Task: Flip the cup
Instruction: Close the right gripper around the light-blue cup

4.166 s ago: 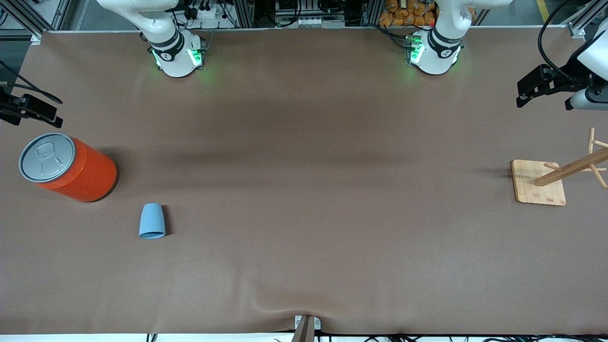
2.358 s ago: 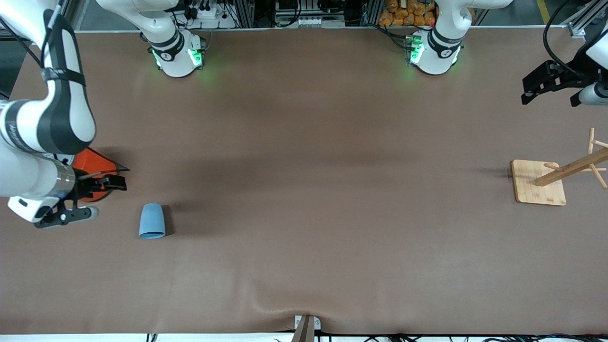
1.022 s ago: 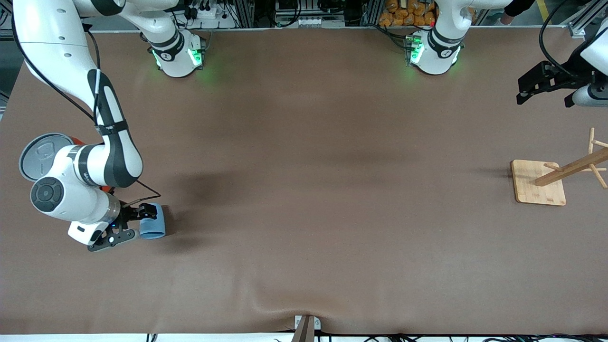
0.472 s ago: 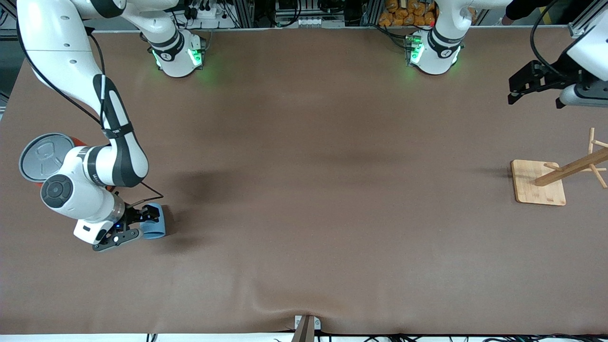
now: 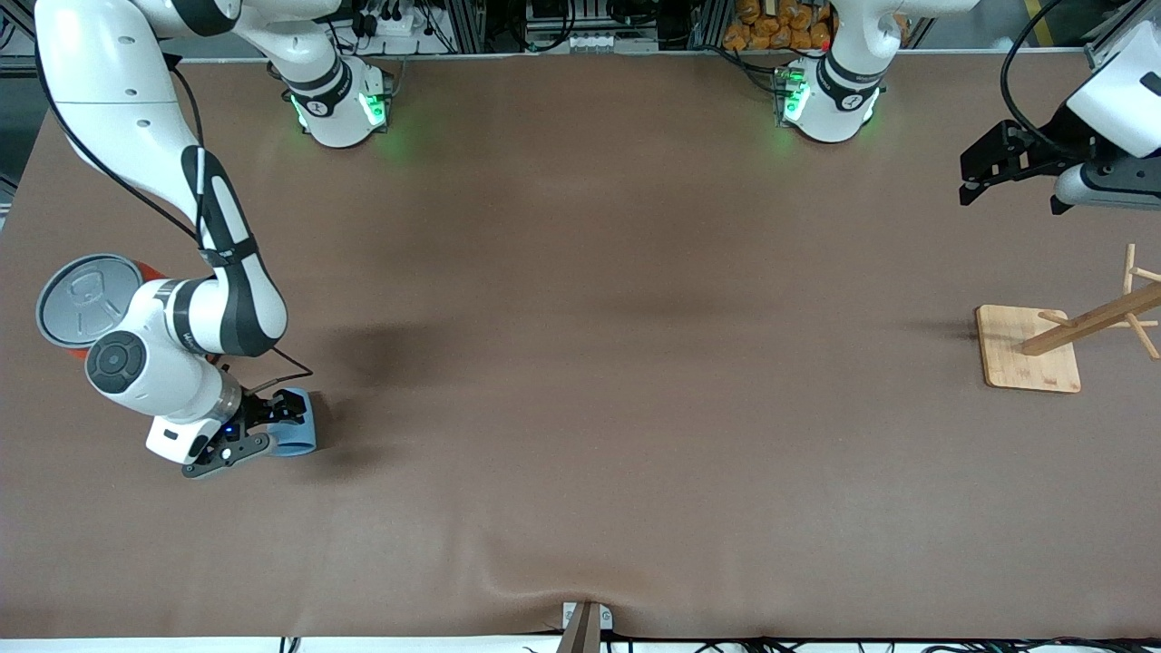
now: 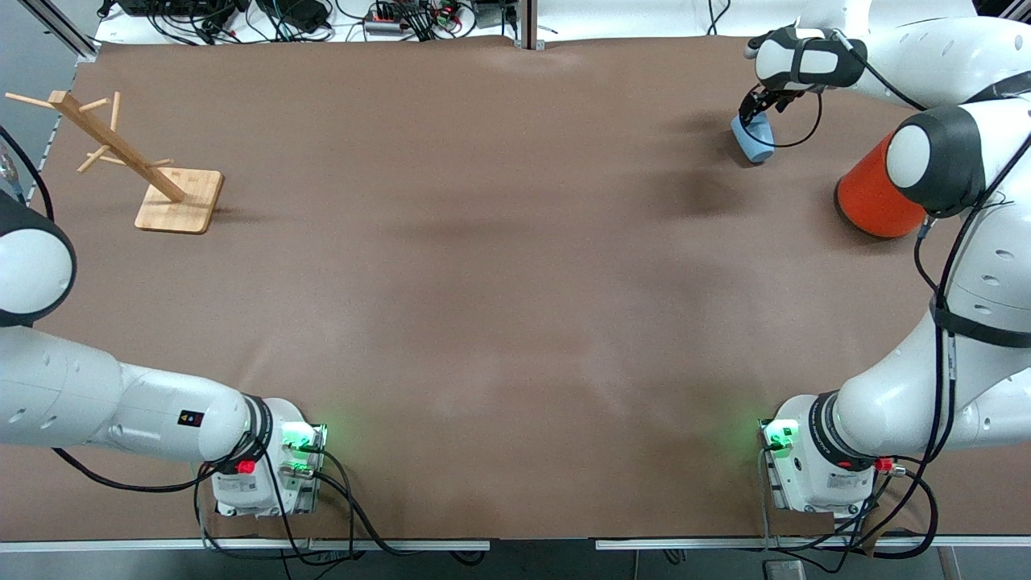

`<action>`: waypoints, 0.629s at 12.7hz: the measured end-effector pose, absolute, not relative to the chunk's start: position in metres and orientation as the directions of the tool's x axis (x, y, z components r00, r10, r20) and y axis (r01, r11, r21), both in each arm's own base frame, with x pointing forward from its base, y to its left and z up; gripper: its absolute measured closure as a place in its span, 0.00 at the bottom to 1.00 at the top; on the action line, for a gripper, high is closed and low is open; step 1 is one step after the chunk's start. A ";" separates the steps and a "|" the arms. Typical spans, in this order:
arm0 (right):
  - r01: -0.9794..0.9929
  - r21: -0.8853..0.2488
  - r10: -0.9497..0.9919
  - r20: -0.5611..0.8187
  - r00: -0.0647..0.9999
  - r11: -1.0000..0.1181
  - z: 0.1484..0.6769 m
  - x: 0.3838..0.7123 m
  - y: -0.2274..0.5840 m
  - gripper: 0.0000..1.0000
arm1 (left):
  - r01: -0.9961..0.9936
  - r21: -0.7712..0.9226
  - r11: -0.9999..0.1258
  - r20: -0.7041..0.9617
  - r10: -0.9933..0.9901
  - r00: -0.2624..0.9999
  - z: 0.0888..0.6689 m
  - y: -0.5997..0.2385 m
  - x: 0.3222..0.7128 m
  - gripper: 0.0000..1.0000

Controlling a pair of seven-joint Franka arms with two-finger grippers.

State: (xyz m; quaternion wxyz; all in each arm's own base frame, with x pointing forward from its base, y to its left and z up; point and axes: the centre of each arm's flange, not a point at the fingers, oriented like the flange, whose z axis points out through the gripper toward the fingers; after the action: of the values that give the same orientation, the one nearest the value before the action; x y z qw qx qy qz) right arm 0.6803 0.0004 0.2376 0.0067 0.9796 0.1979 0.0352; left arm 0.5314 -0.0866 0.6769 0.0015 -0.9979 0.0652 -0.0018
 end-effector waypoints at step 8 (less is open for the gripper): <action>0.383 0.038 0.385 0.079 0.920 -0.923 0.216 0.669 -0.002 0.00 | -0.128 -0.003 -0.992 0.000 -0.128 0.992 0.675 -0.086 0.532 0.00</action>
State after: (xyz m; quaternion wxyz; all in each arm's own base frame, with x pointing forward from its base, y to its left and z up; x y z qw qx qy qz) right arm 0.6692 -0.0022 0.2158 0.0109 0.9796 0.1960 0.0425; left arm 0.5320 -0.0859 0.6752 0.0017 -0.9979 0.0644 -0.0001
